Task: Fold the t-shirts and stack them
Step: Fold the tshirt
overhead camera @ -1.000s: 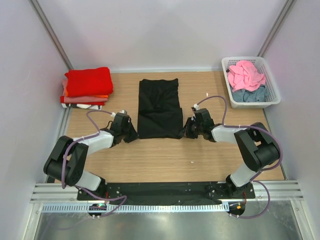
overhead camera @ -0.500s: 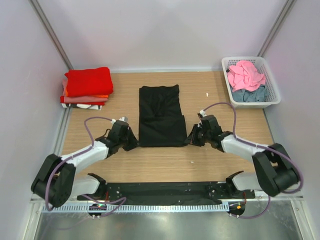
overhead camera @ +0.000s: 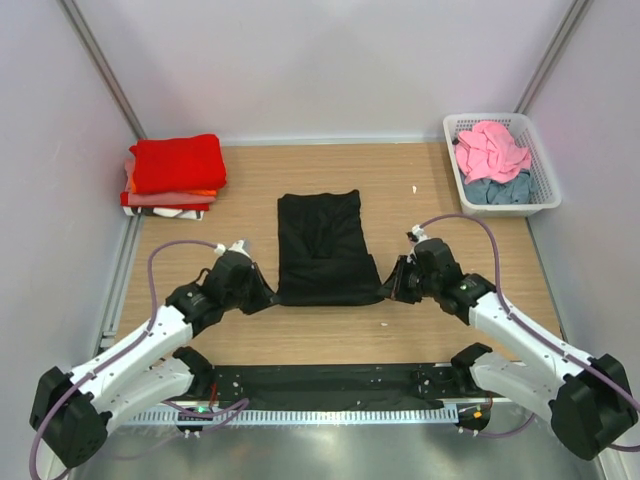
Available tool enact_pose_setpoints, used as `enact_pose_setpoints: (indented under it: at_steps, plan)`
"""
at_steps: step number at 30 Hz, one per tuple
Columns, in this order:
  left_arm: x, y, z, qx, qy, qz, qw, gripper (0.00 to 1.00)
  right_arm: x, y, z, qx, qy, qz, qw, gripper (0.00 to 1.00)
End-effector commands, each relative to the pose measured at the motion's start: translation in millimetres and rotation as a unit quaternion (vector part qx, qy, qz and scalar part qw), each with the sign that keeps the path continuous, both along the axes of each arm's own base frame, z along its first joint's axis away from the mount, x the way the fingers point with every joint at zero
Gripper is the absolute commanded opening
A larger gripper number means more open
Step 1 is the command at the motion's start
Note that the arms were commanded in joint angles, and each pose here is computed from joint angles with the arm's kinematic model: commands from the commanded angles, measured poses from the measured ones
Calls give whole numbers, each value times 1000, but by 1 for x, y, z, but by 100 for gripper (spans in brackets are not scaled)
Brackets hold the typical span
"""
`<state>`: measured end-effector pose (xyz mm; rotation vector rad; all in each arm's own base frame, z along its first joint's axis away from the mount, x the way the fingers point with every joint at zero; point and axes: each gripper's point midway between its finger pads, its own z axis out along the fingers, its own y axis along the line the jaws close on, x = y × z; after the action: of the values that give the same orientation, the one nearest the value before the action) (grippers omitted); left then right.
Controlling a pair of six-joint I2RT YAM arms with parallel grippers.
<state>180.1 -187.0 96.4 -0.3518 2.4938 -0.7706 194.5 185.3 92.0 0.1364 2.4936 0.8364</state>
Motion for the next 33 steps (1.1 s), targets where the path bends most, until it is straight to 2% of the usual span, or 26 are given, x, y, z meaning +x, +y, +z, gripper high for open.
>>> enact_pose_setpoints:
  at_steps: [1, 6, 15, 17, 20, 21, 22, 23, 24, 25, 26, 27, 28, 29, 30, 31, 32, 33]
  plan:
    - [15, 15, 25, 49, -23, 26, 998, 0, 23, -1, 34, -19, -39, -14, 999, 1]
    - [36, 10, 42, 85, -35, 6, 996, 0, 50, 4, 42, -50, -47, -15, 998, 1]
    - [91, 2, 67, 91, -39, 7, 995, 0, 99, 20, 56, -72, -63, -6, 995, 1]
    - [110, 7, 78, 87, -48, 14, 995, 0, 121, 24, 61, -78, -64, -14, 995, 1]
    - [140, 14, 71, 89, -24, 16, 996, 0, 165, 26, 68, -93, -66, -30, 993, 1]
    - [167, 19, 75, 86, -20, 29, 996, 0, 178, 25, 66, -102, -62, -35, 992, 1]
    - [178, 15, 73, 73, -9, 19, 997, 0, 203, 29, 91, -94, -87, -46, 991, 1]
    - [194, 14, 77, 74, -11, 11, 997, 0, 222, 28, 63, -120, -59, -52, 990, 1]
    - [225, 15, 71, 80, 7, 14, 997, 2, 240, 20, 59, -126, -52, -67, 988, 1]
    - [243, 10, 75, 72, 7, 2, 997, 10, 270, 24, 87, -111, -79, -79, 987, 1]
    - [255, 11, 71, 84, 18, -12, 996, 18, 288, 27, 47, -121, -41, -77, 989, 14]
    - [301, 12, 116, 67, -37, -1, 997, 31, 309, 21, 45, -108, -41, -87, 989, 40]
    - [325, 11, 68, 73, 16, -2, 997, 67, 337, 35, 68, -79, -78, -69, 991, 66]
    - [333, 4, 56, 46, 44, -18, 998, 83, 343, 39, 63, -71, -64, -59, 994, 99]
    - [335, 10, 54, 43, 70, -15, 996, 93, 351, 39, 29, -84, -29, -57, 994, 100]
    - [353, 6, 49, 41, 59, -17, 997, 99, 354, 37, 45, -87, -29, -60, 994, 100]
    - [351, 6, 48, 39, 64, -21, 997, 100, 355, 34, 41, -93, -25, -65, 993, 100]
    - [352, 6, 47, 41, 61, -23, 997, 100, 351, 34, 68, -84, -51, -73, 992, 100]
